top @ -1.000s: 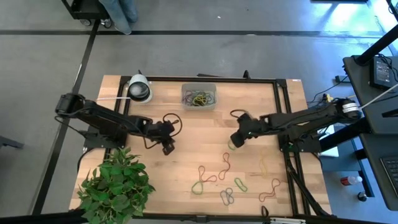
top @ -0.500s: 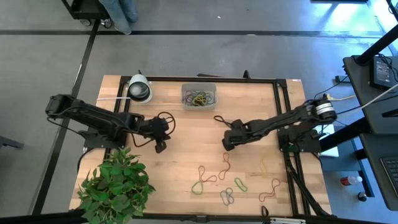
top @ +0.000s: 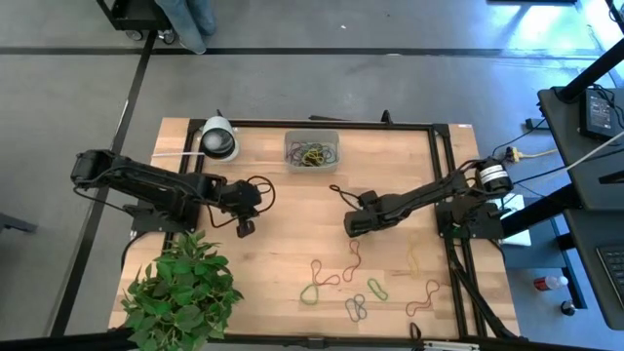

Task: Pick and place rubber bands into bin
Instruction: Put the green rubber band into the white bin

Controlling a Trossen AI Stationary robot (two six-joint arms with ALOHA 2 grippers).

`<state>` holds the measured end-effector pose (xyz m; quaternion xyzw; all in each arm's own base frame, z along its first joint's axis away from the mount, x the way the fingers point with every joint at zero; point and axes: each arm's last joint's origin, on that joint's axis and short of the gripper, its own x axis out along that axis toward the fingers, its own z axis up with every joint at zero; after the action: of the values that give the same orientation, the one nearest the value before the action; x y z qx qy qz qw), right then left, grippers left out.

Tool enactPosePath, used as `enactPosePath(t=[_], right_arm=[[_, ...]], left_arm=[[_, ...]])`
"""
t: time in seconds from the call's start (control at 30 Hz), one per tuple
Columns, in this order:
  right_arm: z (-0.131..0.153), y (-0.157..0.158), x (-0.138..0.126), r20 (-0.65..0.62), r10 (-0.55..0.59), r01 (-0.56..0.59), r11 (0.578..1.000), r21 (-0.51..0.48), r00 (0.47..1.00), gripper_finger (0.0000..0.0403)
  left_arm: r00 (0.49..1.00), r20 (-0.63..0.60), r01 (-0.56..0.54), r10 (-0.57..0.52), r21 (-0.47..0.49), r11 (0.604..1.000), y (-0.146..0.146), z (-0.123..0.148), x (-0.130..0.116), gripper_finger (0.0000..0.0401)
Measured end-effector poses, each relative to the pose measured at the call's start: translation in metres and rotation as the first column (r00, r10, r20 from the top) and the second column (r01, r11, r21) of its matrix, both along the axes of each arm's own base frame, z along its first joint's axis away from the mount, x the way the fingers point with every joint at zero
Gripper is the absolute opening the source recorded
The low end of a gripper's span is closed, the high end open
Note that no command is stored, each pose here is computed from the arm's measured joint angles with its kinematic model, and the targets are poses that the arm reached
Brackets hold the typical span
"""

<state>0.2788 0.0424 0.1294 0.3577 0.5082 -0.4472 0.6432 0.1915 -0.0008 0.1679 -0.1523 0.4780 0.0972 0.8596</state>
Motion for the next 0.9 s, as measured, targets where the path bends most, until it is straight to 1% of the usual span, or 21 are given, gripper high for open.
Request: enactPosePath(t=[0.1, 0.2, 0.27, 0.33, 0.47, 0.57, 0.7, 0.8, 0.9], right_arm=[[0.014, 0.003, 0.005, -0.044, 0.006, -0.005, 1.0, 0.027, 0.999, 0.001], [0.036, 0.004, 0.018, -0.015, 0.033, -0.033, 0.999, 0.02, 0.999, 0.0004], [0.05, 0.002, 0.025, -0.013, 0.044, -0.045, 0.999, -0.01, 0.999, 0.0004], [0.066, -0.001, 0.034, 0.021, 0.045, -0.044, 0.998, -0.041, 0.999, 0.0003], [0.103, -0.016, 0.047, 0.04, 0.092, -0.088, 0.99, -0.111, 0.995, 0.0002], [0.129, -0.038, 0.058, 0.071, 0.148, -0.134, 0.976, -0.171, 0.986, 0.0002], [0.156, -0.079, 0.071, 0.13, 0.22, -0.184, 0.953, -0.24, 0.967, 0.0001], [0.163, -0.115, 0.082, 0.142, 0.272, -0.221, 0.929, -0.298, 0.952, 0.0001], [0.162, -0.148, 0.095, 0.14, 0.331, -0.276, 0.909, -0.313, 0.933, 0.0]], left_arm=[[1.0, -0.016, 0.013, -0.012, 0.011, 1.0, 0.002, -0.001, -0.001, 0.0001], [0.999, -0.014, 0.037, -0.036, 0.028, 0.999, 0.002, -0.001, -0.001, 0.0001], [0.998, -0.015, 0.056, -0.055, 0.038, 0.998, 0.002, -0.001, -0.001, 0.0001], [0.998, -0.016, 0.065, -0.064, 0.045, 0.997, 0.002, -0.001, -0.001, 0.0001], [0.997, -0.016, 0.07, -0.07, 0.05, 0.996, 0.002, -0.001, -0.001, 0.0001], [0.998, -0.001, 0.064, -0.064, 0.06, 0.996, 0.002, 0.002, -0.002, 0.0001], [0.998, 0.044, 0.046, -0.05, 0.085, 0.995, 0.003, 0.01, -0.005, 0.0001], [0.995, 0.095, 0.024, -0.034, 0.11, 0.994, 0.004, 0.018, -0.009, 0.0001], [0.989, 0.149, -0.007, -0.014, 0.138, 0.99, 0.005, 0.027, -0.014, 0.0001]])
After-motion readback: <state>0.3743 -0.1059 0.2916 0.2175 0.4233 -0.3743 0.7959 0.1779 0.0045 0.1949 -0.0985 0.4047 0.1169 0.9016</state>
